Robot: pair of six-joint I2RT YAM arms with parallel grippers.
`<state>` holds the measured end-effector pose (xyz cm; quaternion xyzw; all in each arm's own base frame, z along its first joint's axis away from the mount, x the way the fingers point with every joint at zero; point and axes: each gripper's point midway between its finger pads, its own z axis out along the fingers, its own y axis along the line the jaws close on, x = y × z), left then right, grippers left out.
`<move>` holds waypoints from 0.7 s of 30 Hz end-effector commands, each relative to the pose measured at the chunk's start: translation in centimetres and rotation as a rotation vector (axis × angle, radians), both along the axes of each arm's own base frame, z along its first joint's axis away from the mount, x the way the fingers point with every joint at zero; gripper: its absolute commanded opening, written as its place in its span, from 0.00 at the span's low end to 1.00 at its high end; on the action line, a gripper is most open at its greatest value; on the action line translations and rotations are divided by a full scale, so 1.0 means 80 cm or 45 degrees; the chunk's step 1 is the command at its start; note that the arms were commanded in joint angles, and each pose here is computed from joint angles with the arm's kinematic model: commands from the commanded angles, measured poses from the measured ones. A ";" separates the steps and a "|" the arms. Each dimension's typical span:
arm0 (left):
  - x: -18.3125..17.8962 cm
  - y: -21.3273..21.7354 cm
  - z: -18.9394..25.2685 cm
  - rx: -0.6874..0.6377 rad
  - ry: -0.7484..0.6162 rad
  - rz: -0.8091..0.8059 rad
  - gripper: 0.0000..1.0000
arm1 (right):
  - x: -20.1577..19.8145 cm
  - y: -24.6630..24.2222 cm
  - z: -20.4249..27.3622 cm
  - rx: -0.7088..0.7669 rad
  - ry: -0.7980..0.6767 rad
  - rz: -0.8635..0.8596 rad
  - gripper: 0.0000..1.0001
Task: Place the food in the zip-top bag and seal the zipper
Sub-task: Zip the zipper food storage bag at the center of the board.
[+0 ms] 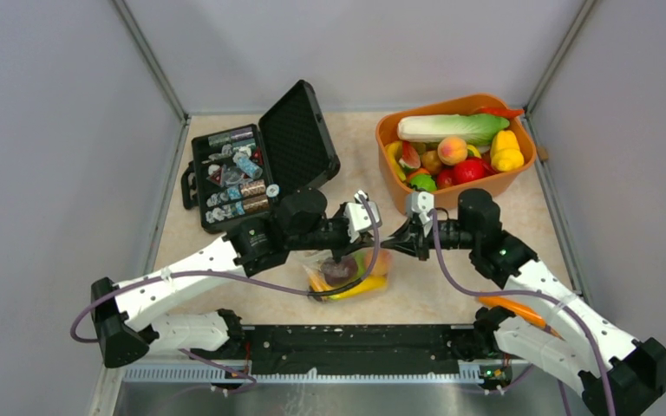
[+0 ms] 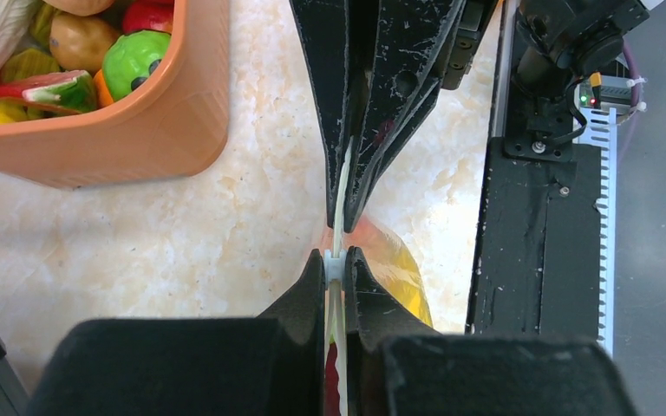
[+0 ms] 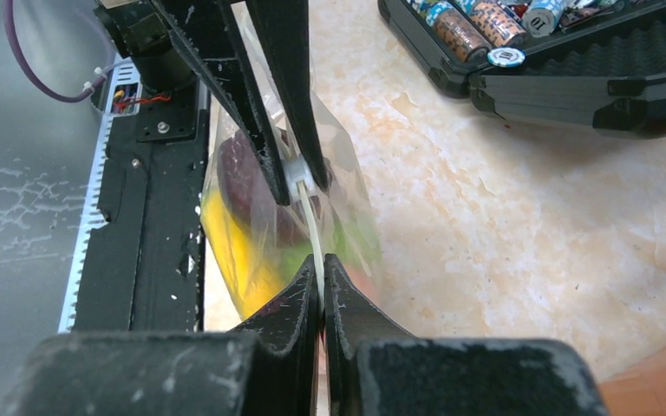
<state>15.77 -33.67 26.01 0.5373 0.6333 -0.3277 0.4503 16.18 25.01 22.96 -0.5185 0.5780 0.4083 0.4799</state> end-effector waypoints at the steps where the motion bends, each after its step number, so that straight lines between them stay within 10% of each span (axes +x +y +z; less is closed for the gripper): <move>1: -0.006 0.004 0.000 -0.012 0.040 -0.013 0.00 | -0.002 0.010 0.032 0.070 -0.056 0.049 0.00; 8: -0.013 -0.014 0.002 -0.033 0.100 -0.081 0.00 | 0.000 0.010 0.035 0.078 -0.064 0.047 0.35; 21: -0.012 -0.016 0.010 -0.069 0.103 -0.067 0.00 | -0.004 0.014 0.029 0.058 -0.050 0.078 0.31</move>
